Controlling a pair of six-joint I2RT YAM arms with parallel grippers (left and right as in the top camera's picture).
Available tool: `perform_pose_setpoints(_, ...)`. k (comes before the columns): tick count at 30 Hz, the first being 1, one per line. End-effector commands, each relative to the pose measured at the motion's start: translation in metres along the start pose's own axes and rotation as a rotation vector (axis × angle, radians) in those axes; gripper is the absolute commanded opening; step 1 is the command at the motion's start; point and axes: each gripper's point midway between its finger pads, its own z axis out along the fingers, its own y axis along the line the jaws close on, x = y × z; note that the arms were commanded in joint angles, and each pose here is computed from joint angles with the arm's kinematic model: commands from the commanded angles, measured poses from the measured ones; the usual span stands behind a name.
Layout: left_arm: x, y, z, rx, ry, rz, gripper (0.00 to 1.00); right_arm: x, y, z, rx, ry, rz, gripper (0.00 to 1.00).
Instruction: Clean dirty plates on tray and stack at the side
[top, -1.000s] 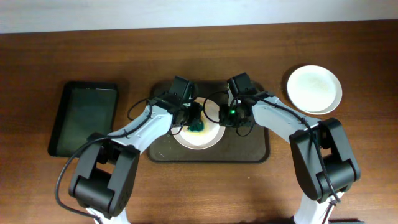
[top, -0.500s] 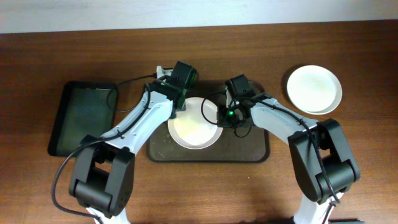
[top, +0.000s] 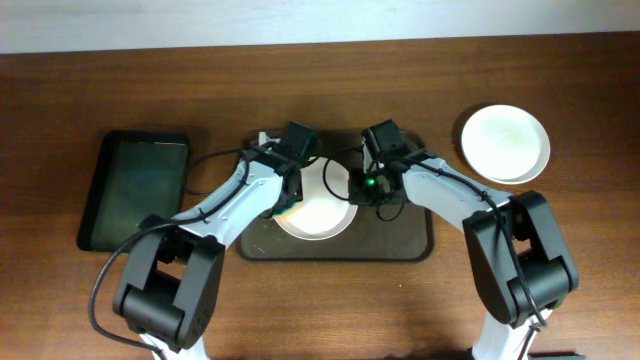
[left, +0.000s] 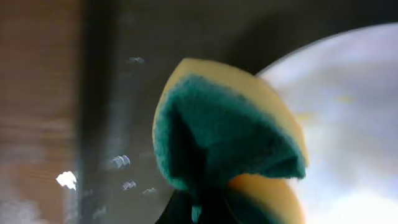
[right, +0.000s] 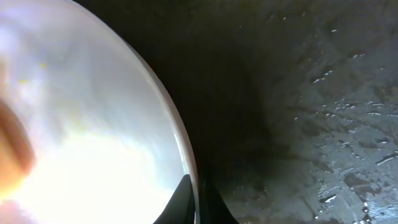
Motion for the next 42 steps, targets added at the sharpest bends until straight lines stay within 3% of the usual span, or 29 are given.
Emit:
perform_pose_setpoints(1, -0.057, 0.069, -0.057, -0.273, -0.272, -0.149, 0.0, 0.007, -0.025, -0.001, 0.123, 0.032, -0.022, 0.04)
perform_pose_setpoints(5, -0.076, 0.078, -0.093, -0.115, -0.337, -0.279, 0.0, -0.022, -0.009, -0.036, 0.136, -0.027, -0.091, 0.04)
perform_pose_setpoints(8, -0.081, 0.103, -0.083, 0.013, -0.255, -0.394, 0.0, -0.046, 0.009, -0.074, 0.18, -0.083, -0.174, 0.04)
perform_pose_setpoints(12, -0.074, 0.173, -0.038, 0.049, -0.107, -0.601, 0.0, -0.075, 0.035, -0.134, 0.487, -0.252, -0.338, 0.04)
perform_pose_setpoints(15, -0.058, 0.228, -0.006, -0.009, -0.032, -0.705, 0.0, -0.085, 0.061, -0.166, 0.713, -0.427, -0.429, 0.04)
perform_pose_setpoints(18, -0.049, 0.252, 0.019, -0.037, 0.01, -0.765, 0.0, -0.081, 0.082, -0.197, 0.933, -0.583, -0.501, 0.04)
perform_pose_setpoints(21, -0.046, 0.274, 0.032, -0.06, 0.005, -0.819, 0.0, -0.066, 0.113, -0.215, 1.08, -0.632, -0.678, 0.04)
perform_pose_setpoints(22, -0.045, 0.278, 0.032, -0.061, 0.006, -0.83, 0.12, -0.062, 0.12, -0.221, 1.115, -0.661, -0.694, 0.04)
perform_pose_setpoints(23, -0.045, 0.278, 0.033, -0.041, 0.011, -0.839, 0.35, -0.06, 0.126, -0.227, 1.145, -0.692, -0.699, 0.04)
perform_pose_setpoints(24, -0.045, 0.276, 0.033, -0.025, 0.014, -0.842, 0.51, -0.058, 0.129, -0.23, 1.156, -0.707, -0.702, 0.04)
perform_pose_setpoints(26, -0.047, 0.27, 0.033, 0.019, 0.022, -0.845, 0.77, -0.057, 0.134, -0.23, 1.162, -0.703, -0.735, 0.04)
perform_pose_setpoints(29, -0.052, 0.254, 0.032, 0.121, 0.035, -0.845, 0.98, -0.059, 0.137, -0.237, 1.21, -0.716, -0.754, 0.04)
perform_pose_setpoints(33, -0.054, 0.25, 0.031, 0.148, 0.036, -0.844, 0.99, -0.058, 0.139, -0.267, 1.378, -0.781, -0.735, 0.04)
perform_pose_setpoints(34, -0.056, 0.246, 0.027, 0.174, 0.033, -0.829, 0.86, -0.057, 0.141, -0.272, 1.403, -0.796, -0.73, 0.04)
perform_pose_setpoints(35, -0.06, 0.242, 0.021, 0.208, 0.018, -0.796, 0.84, -0.055, 0.143, -0.271, 1.398, -0.804, -0.733, 0.04)
perform_pose_setpoints(37, -0.068, 0.243, 0.003, 0.233, -0.029, -0.775, 0.87, -0.053, 0.148, -0.254, 1.268, -0.812, -0.714, 0.04)
perform_pose_setpoints(40, -0.074, 0.246, -0.012, 0.238, -0.071, -0.776, 1.0, -0.045, 0.154, -0.172, 0.873, -0.582, -0.796, 0.04)
perform_pose_setpoints(42, -0.074, 0.246, -0.012, 0.238, -0.069, -0.776, 0.99, -0.057, 0.135, -0.187, 1.001, -0.606, -0.759, 0.04)
